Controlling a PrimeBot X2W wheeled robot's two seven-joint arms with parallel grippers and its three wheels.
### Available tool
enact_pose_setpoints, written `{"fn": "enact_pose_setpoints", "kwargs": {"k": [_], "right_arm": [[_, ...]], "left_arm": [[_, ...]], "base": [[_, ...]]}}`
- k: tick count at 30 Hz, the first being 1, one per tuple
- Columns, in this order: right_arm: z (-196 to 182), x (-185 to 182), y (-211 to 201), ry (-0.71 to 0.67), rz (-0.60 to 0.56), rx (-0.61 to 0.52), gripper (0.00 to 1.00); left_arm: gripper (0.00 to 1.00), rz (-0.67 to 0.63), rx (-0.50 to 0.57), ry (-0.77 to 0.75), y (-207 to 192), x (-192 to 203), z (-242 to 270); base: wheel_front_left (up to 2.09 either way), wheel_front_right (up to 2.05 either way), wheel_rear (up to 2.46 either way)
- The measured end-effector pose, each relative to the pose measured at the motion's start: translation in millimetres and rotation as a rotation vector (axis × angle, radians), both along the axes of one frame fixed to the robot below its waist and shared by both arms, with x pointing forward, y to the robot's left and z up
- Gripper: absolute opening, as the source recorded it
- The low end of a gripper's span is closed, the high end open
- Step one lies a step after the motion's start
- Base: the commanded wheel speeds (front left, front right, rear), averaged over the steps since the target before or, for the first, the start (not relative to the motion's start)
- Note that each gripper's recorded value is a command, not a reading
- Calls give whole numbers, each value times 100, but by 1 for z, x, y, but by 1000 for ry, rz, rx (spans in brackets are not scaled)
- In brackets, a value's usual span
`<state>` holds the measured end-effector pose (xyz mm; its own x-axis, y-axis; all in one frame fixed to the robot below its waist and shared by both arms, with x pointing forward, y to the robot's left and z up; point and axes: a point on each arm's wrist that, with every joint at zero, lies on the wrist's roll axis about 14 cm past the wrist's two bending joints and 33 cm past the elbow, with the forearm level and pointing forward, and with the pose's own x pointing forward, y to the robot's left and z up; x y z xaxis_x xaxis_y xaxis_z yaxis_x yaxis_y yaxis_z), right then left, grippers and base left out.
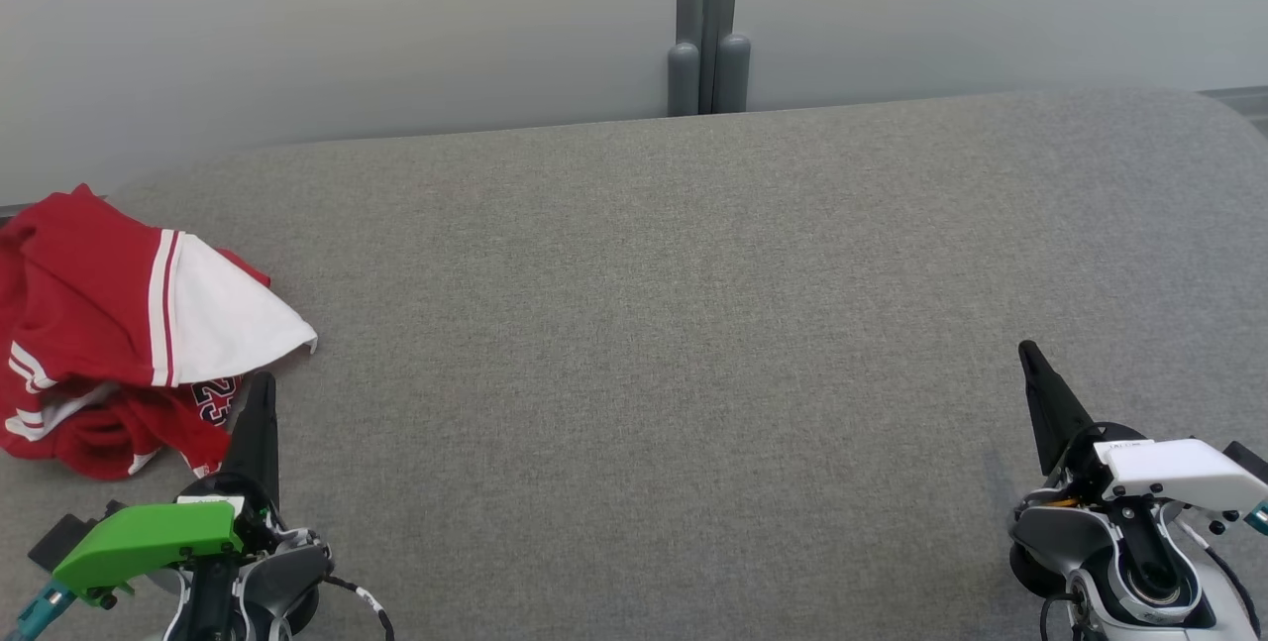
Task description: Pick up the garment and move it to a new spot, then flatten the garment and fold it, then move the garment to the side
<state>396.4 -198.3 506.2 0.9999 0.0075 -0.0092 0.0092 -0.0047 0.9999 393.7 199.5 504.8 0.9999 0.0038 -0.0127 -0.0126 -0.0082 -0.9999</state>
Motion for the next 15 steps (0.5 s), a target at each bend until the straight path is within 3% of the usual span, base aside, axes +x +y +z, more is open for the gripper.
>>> {"fn": "enact_pose_setpoints", "kwargs": {"k": [15], "right_arm": [[0, 0, 0, 0, 0, 0, 0]], "left_arm": [[0, 0, 0, 0, 0, 0, 0]], "base": [[0, 0, 0]]}}
